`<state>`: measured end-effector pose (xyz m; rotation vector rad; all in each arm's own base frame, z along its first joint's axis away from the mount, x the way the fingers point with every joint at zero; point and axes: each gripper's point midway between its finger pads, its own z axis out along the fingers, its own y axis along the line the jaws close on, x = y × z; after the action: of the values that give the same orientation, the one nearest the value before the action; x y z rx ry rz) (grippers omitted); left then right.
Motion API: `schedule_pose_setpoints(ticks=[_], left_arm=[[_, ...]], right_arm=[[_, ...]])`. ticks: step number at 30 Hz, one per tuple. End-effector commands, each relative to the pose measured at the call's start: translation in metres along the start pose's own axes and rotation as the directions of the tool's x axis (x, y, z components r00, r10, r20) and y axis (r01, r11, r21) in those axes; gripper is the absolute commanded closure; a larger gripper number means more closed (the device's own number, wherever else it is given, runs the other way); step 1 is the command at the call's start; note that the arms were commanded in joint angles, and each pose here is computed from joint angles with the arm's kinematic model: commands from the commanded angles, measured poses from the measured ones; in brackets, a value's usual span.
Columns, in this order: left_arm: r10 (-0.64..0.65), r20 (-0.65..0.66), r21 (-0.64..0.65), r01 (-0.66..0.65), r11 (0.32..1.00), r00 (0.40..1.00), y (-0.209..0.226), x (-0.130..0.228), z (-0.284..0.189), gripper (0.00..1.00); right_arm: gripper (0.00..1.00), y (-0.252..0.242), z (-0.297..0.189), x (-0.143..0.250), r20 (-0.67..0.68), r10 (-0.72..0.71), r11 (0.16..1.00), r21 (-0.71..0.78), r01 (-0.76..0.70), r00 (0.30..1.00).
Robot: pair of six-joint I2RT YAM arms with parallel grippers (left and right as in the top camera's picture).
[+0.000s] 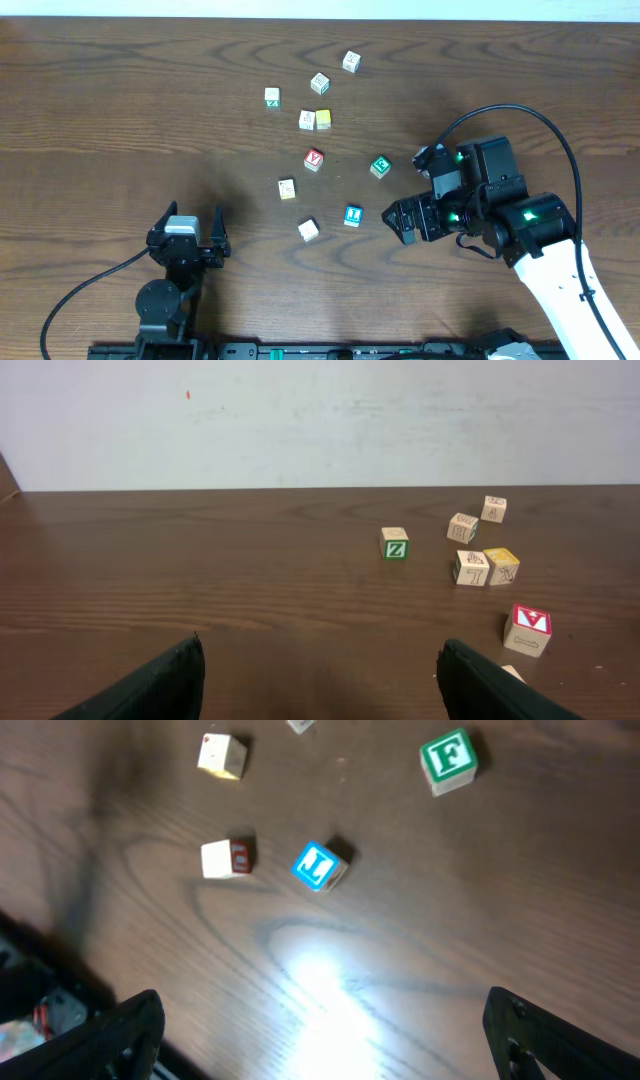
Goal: Lift 3 blocks
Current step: 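Move the right gripper left over the green F block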
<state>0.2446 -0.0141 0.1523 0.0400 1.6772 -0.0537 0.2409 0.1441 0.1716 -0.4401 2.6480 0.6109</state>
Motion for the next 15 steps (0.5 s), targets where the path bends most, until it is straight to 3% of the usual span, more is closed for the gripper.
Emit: schedule_pose_setpoints(ticks=[1, 7, 15], left_arm=[[-0.002, -0.047, 0.001, 0.002, 1.000, 0.999, 0.000, 0.015, 0.001, 0.25], [-0.002, -0.047, 0.001, 0.002, 1.000, 0.999, 0.000, 0.015, 0.001, 0.25], [-0.002, -0.047, 0.001, 0.002, 1.000, 0.999, 0.000, 0.015, 0.001, 0.25]], right_arm=[[0.01, -0.010, 0.001, -0.005, 0.027, -0.004, 0.998, 0.071, 0.002, 1.000], [0.01, -0.037, 0.017, -0.010, 0.010, 0.026, 0.975, 0.221, -0.027, 1.000], [0.01, -0.034, 0.086, -0.013, -0.129, -0.158, 0.967, 0.182, 0.180, 0.979]])
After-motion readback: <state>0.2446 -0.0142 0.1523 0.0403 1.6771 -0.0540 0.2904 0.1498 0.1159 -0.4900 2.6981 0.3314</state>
